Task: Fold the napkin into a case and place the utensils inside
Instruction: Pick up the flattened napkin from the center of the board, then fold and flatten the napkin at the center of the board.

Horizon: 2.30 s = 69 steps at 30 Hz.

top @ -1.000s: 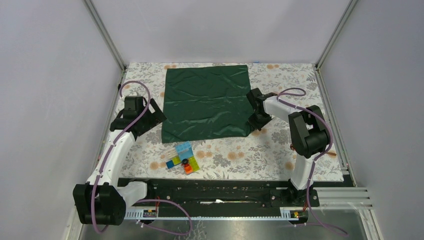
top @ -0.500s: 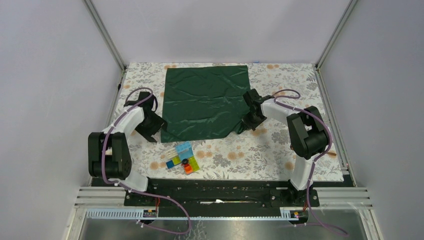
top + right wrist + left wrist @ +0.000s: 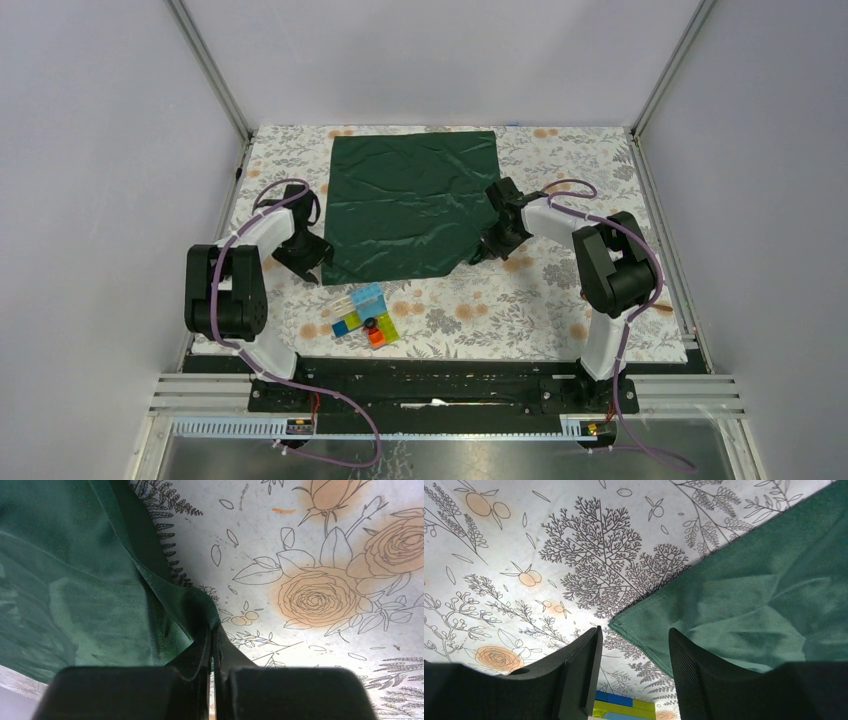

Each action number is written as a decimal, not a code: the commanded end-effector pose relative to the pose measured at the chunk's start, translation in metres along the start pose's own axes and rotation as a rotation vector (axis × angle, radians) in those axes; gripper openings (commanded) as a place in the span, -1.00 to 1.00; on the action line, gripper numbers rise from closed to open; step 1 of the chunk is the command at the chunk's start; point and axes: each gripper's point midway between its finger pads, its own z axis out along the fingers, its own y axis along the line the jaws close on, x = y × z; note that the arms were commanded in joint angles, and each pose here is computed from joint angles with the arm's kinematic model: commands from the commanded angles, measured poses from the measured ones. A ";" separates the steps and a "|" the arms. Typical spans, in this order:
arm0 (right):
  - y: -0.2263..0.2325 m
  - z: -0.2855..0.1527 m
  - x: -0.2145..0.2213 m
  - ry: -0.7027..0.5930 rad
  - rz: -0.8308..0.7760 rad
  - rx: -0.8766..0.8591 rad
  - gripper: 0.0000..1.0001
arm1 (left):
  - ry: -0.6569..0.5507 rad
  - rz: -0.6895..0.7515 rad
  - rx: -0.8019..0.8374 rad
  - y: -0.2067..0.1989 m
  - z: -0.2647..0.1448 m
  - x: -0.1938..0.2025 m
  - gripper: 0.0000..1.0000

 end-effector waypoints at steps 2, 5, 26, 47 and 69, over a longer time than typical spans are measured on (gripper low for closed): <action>-0.032 0.025 0.007 0.026 -0.019 0.114 -1.00 | -0.015 -0.038 -0.030 0.008 0.011 -0.001 0.17; -0.032 0.024 0.007 0.027 -0.018 0.110 -1.00 | -0.014 -0.040 -0.034 0.010 0.014 0.000 0.17; -0.039 0.024 0.008 0.033 0.003 0.110 -1.00 | 0.015 -0.047 -0.071 0.013 0.046 0.008 -0.14; -0.004 -0.014 -0.019 -0.105 -0.139 -0.065 -1.00 | -0.087 -0.020 0.223 -0.040 -0.019 -0.020 -1.00; 0.118 -0.453 -0.032 -0.652 -0.596 -1.203 -1.00 | -0.887 0.083 1.184 -0.040 -0.470 -0.076 -1.00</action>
